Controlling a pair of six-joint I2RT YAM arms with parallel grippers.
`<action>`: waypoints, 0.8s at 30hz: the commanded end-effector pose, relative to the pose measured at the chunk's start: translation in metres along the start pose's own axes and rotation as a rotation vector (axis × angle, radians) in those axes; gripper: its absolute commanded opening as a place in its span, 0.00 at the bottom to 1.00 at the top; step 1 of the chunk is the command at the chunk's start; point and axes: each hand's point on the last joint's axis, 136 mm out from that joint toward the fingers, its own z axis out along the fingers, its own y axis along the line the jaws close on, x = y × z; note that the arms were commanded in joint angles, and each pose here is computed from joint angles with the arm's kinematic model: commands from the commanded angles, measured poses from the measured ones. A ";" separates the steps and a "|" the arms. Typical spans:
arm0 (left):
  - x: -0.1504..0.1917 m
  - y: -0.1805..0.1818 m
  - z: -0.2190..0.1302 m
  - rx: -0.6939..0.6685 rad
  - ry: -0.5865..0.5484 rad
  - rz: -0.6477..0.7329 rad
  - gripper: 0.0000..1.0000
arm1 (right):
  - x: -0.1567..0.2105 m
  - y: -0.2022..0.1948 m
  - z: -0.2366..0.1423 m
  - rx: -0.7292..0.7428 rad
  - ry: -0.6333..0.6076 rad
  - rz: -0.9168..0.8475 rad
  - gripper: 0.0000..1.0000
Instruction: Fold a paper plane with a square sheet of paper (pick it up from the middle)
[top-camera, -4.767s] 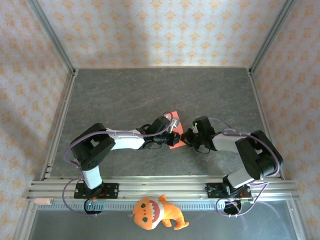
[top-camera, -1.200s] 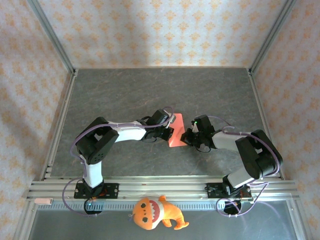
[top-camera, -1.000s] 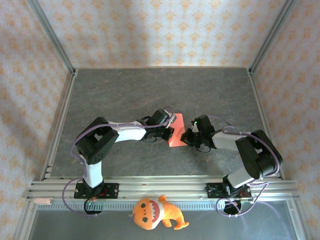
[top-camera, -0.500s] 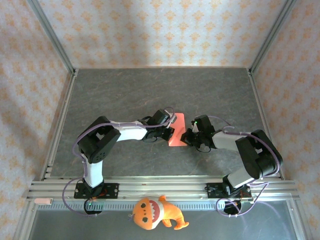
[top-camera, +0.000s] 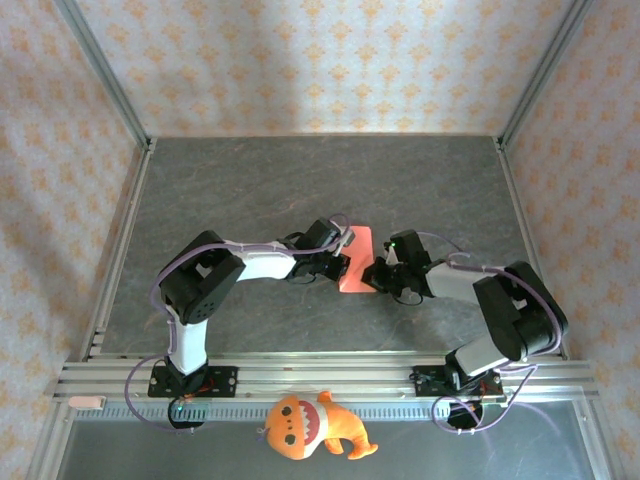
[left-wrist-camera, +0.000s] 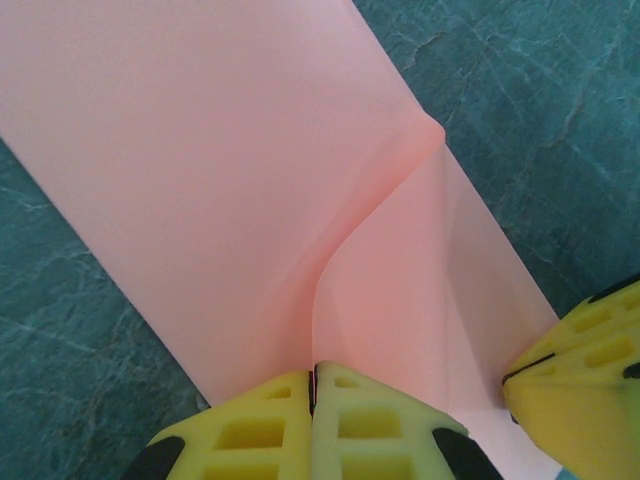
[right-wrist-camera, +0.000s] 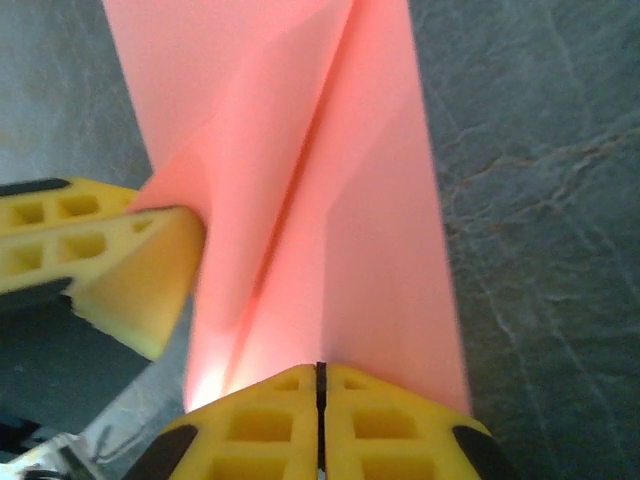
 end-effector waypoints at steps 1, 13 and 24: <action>0.044 0.006 0.012 0.026 0.125 -0.096 0.00 | -0.005 0.023 -0.010 -0.095 -0.020 0.028 0.12; 0.034 -0.004 0.006 0.054 0.052 -0.286 0.00 | 0.004 -0.009 -0.015 0.016 -0.059 0.140 0.09; 0.021 -0.011 0.004 0.052 0.043 -0.160 0.00 | 0.007 -0.041 -0.007 0.159 -0.040 0.143 0.02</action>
